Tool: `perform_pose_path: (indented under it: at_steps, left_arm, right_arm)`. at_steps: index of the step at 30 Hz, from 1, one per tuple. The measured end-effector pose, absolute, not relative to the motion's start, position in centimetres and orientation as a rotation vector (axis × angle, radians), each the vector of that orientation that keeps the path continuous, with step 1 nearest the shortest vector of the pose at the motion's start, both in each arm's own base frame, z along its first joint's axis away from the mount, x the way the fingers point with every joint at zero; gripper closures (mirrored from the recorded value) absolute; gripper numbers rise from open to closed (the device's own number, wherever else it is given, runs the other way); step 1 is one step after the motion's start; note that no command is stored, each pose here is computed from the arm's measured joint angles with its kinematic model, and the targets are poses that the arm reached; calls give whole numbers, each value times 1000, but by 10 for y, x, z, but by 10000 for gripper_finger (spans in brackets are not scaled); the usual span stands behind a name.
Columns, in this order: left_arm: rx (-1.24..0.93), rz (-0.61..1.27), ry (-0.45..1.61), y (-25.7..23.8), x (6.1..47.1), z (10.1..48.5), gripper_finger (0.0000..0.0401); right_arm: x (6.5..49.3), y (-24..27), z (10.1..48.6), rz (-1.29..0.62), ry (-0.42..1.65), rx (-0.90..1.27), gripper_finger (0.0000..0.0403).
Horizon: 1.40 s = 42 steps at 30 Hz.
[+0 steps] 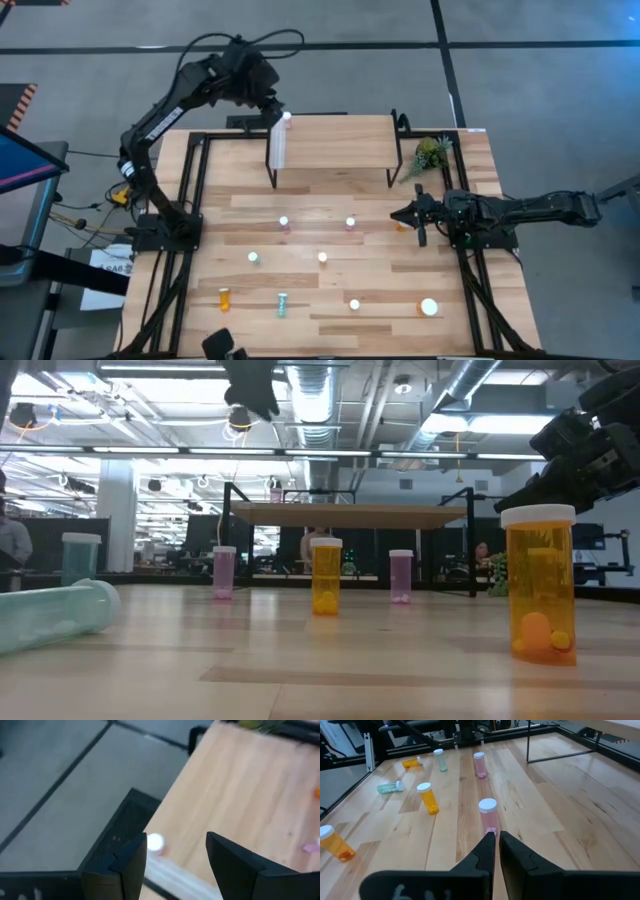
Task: Pick and place medicine bottles onto shelf by color
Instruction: Put the right pink pill bottle on the shelf aligned with the other pink pill bottle
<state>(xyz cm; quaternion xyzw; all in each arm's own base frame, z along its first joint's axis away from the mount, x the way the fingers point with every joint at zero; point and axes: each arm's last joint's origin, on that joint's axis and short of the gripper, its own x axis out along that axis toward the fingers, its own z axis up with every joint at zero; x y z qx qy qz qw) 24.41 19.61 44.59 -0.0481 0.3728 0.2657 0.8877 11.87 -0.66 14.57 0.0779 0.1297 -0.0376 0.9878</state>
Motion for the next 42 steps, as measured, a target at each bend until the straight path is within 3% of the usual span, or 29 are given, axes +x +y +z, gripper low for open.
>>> perform_pose_path:
  at_steps: [10,18,26,36,42]
  left_arm:
    - [-18,485,711,151,249,465,211]
    - [8,623,648,85,206,472,245]
    - [-21,471,303,39,171,413,259]
    - [-78,429,170,27,154,336,259]
    - [-108,433,193,28,160,312,259]
  right_arm:
    - [119,-7,146,-71,262,111,352]
    - [119,-7,146,-68,257,55,352]
    - [121,-7,156,-70,157,129,352]
    - [121,-7,186,-39,-162,234,352]
    - [123,-11,198,-108,-96,191,352]
